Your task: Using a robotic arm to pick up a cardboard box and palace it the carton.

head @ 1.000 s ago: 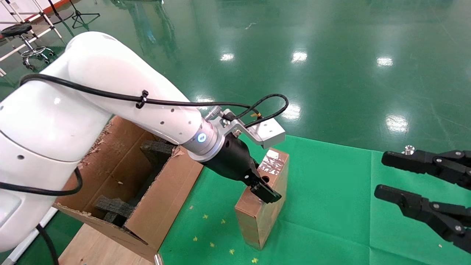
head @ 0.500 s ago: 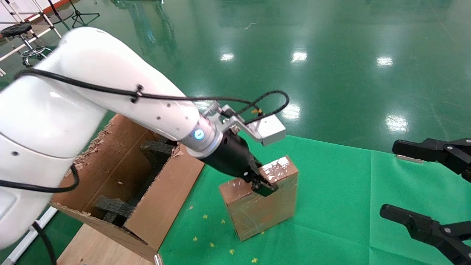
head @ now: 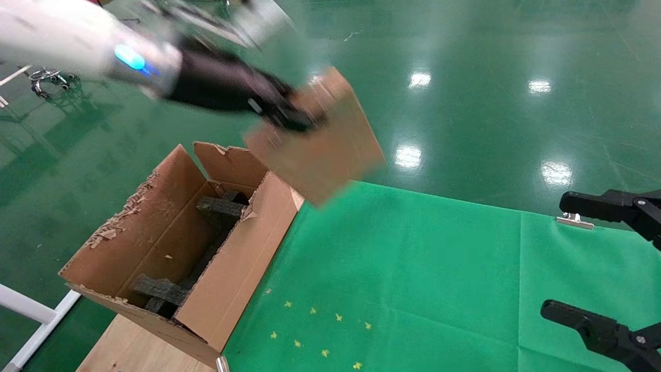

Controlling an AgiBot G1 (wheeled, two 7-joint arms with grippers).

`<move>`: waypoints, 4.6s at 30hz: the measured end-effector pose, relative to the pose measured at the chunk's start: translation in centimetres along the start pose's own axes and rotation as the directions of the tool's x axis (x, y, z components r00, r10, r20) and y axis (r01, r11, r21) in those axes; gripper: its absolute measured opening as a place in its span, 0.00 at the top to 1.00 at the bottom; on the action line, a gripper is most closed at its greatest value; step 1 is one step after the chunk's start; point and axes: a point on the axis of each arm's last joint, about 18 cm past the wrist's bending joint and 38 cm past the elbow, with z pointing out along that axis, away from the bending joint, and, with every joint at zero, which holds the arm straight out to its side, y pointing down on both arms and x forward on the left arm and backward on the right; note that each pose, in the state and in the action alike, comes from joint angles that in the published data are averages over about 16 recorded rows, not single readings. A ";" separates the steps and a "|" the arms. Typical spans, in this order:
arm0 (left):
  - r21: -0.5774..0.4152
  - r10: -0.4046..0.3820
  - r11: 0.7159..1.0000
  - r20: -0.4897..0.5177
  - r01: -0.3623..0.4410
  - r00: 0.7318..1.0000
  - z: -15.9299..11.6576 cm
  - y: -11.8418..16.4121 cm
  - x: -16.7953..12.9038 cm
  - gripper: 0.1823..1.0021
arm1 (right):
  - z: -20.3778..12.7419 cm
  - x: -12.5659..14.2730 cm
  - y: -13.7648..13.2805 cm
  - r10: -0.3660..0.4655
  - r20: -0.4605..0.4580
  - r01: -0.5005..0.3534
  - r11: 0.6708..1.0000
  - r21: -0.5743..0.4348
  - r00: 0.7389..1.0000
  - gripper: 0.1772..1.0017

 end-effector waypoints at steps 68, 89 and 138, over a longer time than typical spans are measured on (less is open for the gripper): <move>-0.413 -0.260 0.769 0.497 0.489 0.828 3.9 32.4 -8.9 0.78 | 0.0 0.0 0.0 0.000 0.000 0.000 1.000 0.000 1.000 0.00; -0.400 -0.264 0.781 0.483 0.479 0.835 3.8 31.6 -9.1 0.57 | 0.0 0.0 0.0 0.000 0.000 0.000 1.000 0.000 1.000 0.00; 0.149 -0.164 0.973 -0.092 0.176 0.982 5.2 16.3 -1.6 0.00 | 0.0 0.0 0.0 0.001 -0.001 -0.001 1.000 0.000 1.000 0.00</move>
